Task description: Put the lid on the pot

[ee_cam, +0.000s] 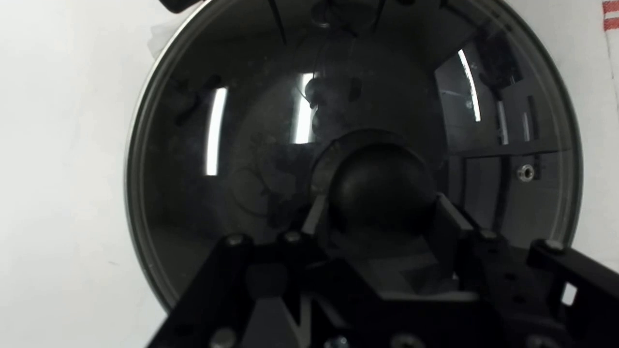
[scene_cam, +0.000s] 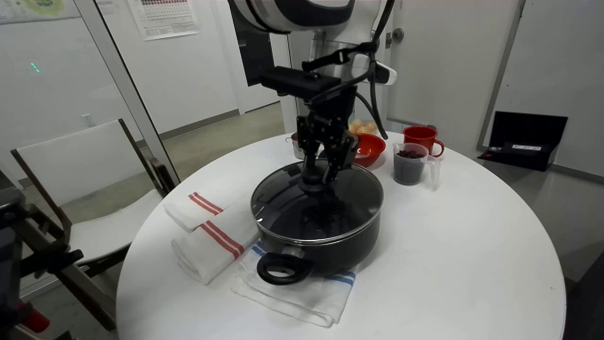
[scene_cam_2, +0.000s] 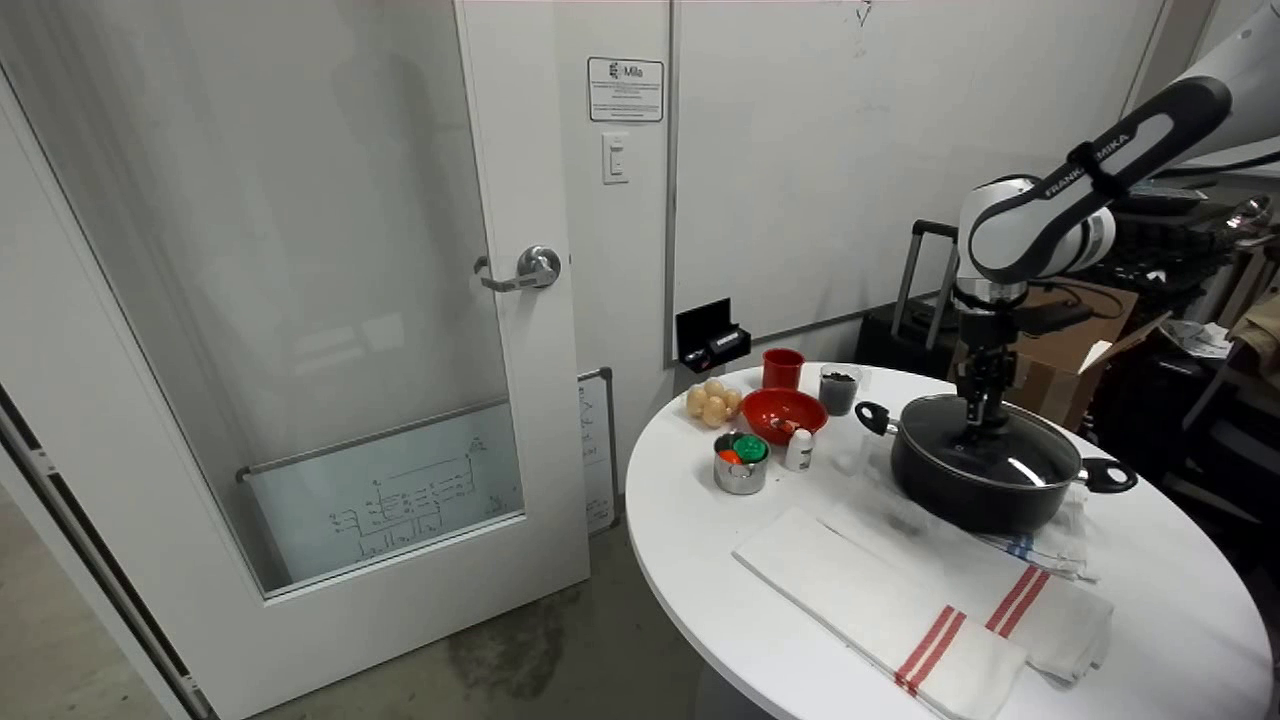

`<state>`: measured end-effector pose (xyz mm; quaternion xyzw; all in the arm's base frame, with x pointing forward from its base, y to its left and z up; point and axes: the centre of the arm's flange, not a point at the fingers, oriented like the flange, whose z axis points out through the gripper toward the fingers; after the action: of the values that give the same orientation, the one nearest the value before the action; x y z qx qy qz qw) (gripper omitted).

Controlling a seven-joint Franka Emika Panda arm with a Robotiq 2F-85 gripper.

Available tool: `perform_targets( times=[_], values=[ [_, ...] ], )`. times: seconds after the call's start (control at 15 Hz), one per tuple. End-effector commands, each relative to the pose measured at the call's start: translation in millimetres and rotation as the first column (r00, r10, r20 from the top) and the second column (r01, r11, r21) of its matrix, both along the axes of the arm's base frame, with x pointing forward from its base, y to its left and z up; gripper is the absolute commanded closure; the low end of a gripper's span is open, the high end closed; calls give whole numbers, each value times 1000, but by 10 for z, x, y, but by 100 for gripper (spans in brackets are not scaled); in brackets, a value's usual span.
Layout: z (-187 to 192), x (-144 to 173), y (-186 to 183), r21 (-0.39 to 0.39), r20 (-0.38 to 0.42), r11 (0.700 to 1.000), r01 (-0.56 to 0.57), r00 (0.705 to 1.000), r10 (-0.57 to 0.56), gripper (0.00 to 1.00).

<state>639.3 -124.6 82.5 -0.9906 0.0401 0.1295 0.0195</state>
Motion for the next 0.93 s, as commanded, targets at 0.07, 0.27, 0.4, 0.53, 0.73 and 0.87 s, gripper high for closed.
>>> perform_targets(
  times=[0.07, 0.27, 0.4, 0.53, 0.73, 0.87],
  values=[
    [61, 65, -79, 9, 8, 1000, 21, 1000, -21, 75],
    [47, 68, -78, 9, 8, 1000, 21, 1000, -21, 75],
    [39, 75, -63, 9, 8, 1000, 19, 1000, -19, 75],
    [36, 80, -48, 9, 7, 1000, 17, 1000, -17, 75],
    [28, 80, -10, 11, 6, 1000, 13, 1000, -13, 75],
    [21, 84, 25, 12, 6, 1000, 7, 1000, -7, 75]
  ],
)
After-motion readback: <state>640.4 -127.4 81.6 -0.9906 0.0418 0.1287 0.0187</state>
